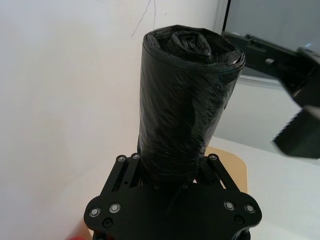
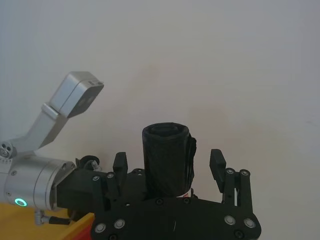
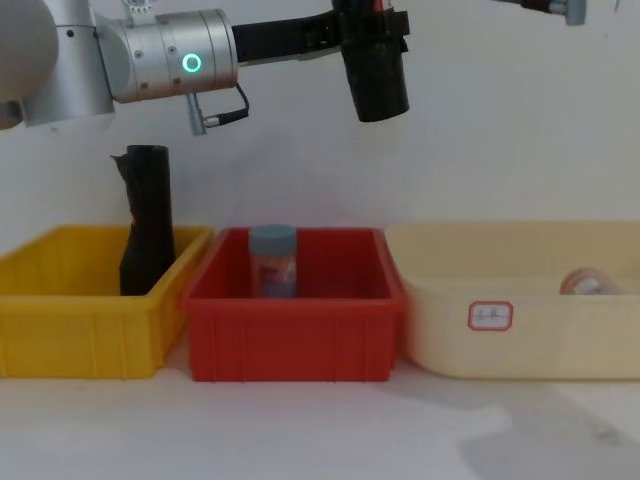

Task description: Pick up the garbage bag with the one hand and transfer it to the other hand.

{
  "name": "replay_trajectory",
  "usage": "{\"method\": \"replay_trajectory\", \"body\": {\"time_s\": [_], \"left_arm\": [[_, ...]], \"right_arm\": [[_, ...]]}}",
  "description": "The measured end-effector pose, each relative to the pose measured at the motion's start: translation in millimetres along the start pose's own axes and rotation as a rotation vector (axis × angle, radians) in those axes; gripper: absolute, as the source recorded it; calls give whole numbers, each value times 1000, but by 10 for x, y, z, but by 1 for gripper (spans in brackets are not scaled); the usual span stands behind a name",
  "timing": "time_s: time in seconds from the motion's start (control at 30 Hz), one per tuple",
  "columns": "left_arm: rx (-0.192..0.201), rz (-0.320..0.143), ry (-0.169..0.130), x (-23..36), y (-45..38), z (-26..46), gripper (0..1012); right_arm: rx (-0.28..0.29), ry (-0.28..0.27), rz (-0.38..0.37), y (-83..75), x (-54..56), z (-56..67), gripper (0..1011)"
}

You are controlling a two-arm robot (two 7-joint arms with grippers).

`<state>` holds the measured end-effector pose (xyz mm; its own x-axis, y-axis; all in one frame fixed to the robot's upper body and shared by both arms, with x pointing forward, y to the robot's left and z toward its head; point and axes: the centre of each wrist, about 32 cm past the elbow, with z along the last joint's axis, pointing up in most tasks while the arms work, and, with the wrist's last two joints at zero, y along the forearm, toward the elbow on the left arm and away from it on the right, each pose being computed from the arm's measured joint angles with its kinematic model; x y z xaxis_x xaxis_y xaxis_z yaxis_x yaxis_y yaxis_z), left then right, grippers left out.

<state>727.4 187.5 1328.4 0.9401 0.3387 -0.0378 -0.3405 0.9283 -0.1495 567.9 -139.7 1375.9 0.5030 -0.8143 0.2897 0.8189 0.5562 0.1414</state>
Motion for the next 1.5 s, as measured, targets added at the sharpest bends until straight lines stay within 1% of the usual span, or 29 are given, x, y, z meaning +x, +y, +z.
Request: {"method": "replay_trajectory", "body": {"time_s": [0.3,0.4,0.8,1.0,1.3,1.5], "left_arm": [[0,0,0,0,0,-1,393],[0,0,0,0,0,0,393],[0,0,0,0,0,-1,393],[0,0,0,0,0,0,393],[0,0,0,0,0,0,393],[0,0,0,0,0,-1,393]], "right_arm": [[-18,-9,3,130,5,-29,1001],[-26,-15,2,191,15,-39,1001],[-43,-42,5,354,46,-58,1001],[-57,-55,8,419,54,-83,1001],[-74,-81,13,521,80,-83,1001],[-78,-88,9,568,88,-86,1001]]}}
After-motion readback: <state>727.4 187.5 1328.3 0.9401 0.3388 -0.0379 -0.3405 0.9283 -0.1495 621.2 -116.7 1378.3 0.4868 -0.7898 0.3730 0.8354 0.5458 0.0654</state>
